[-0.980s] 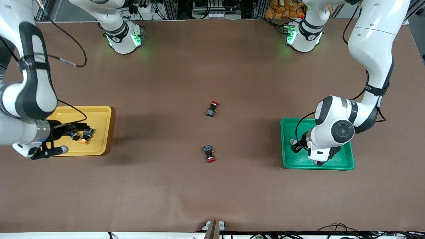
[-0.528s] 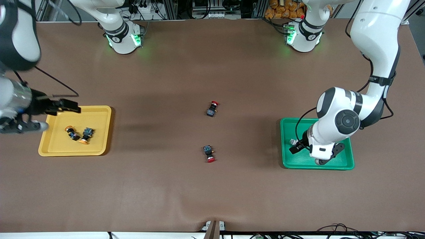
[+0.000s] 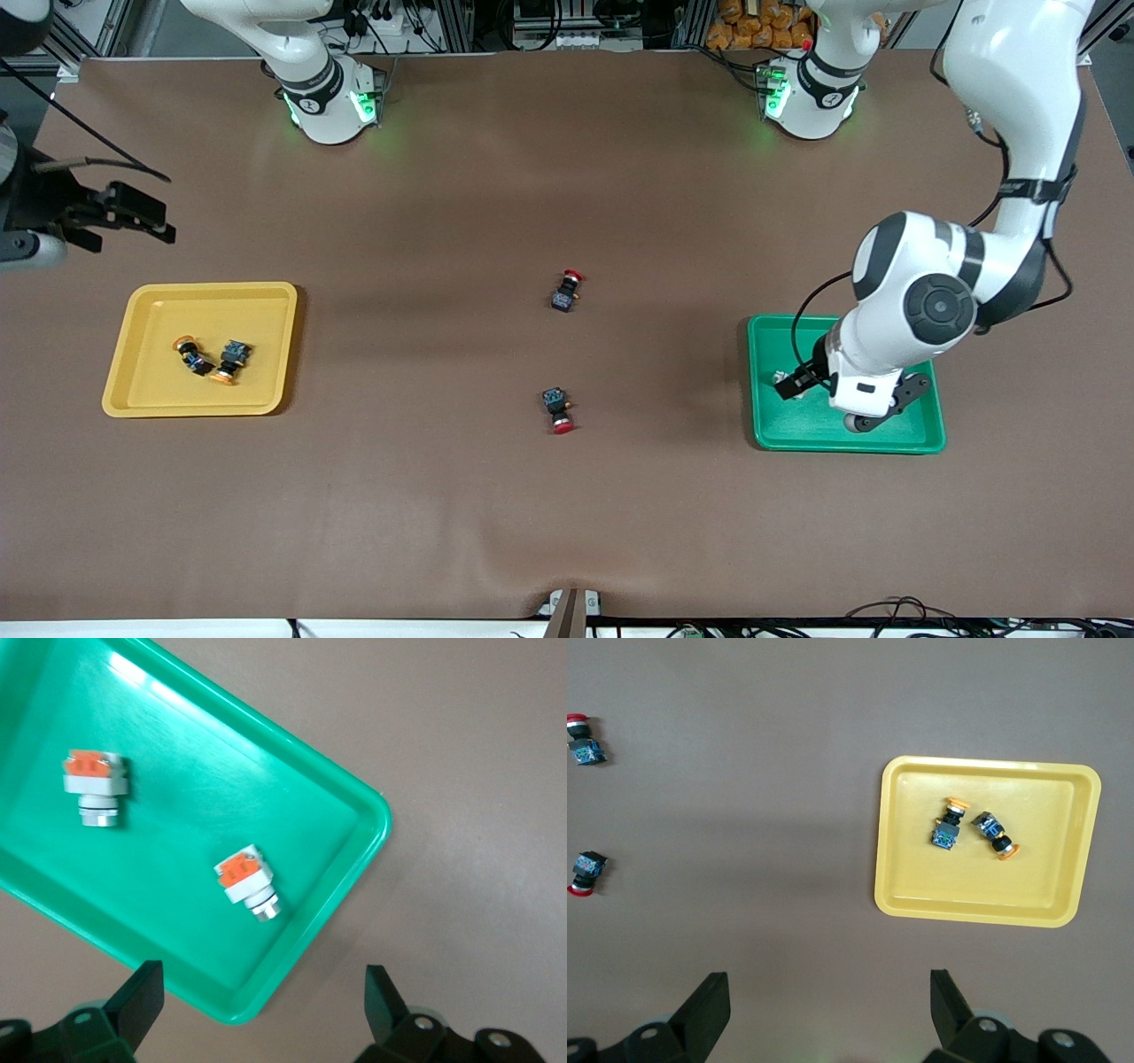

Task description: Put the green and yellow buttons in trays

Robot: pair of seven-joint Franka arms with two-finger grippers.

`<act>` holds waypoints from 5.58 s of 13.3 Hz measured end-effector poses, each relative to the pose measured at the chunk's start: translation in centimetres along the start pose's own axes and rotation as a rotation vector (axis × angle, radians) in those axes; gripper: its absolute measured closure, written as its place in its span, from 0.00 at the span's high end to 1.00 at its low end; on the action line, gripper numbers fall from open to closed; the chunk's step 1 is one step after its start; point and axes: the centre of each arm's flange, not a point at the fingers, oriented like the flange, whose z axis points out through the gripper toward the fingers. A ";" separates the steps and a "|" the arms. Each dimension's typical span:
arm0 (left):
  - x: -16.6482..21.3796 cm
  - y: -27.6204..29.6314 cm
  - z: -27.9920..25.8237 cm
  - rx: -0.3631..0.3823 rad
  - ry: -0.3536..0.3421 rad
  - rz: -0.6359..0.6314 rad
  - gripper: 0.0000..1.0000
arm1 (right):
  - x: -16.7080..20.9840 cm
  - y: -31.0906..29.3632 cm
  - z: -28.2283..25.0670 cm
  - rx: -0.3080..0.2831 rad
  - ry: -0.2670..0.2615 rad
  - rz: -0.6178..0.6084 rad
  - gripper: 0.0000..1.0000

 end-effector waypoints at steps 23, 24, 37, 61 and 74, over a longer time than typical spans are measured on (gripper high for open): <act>-5.5 -7.9 -26.3 0.046 0.072 0.273 1.00 | -1.6 0.9 -2.4 -0.001 -0.017 0.026 1.00; -5.4 -8.1 -26.6 0.046 0.074 0.270 1.00 | -1.6 0.9 -2.4 -0.001 -0.016 0.026 1.00; -3.3 -15.8 -30.7 -0.007 0.079 0.330 1.00 | -1.7 0.9 -2.4 0.000 -0.025 0.027 1.00; -3.2 -14.3 -28.1 -0.009 0.115 0.540 1.00 | -1.9 1.5 -3.2 0.000 -0.009 0.041 1.00; -2.9 -14.8 -28.3 -0.012 0.117 0.529 1.00 | -1.9 1.5 -3.2 0.000 -0.009 0.041 1.00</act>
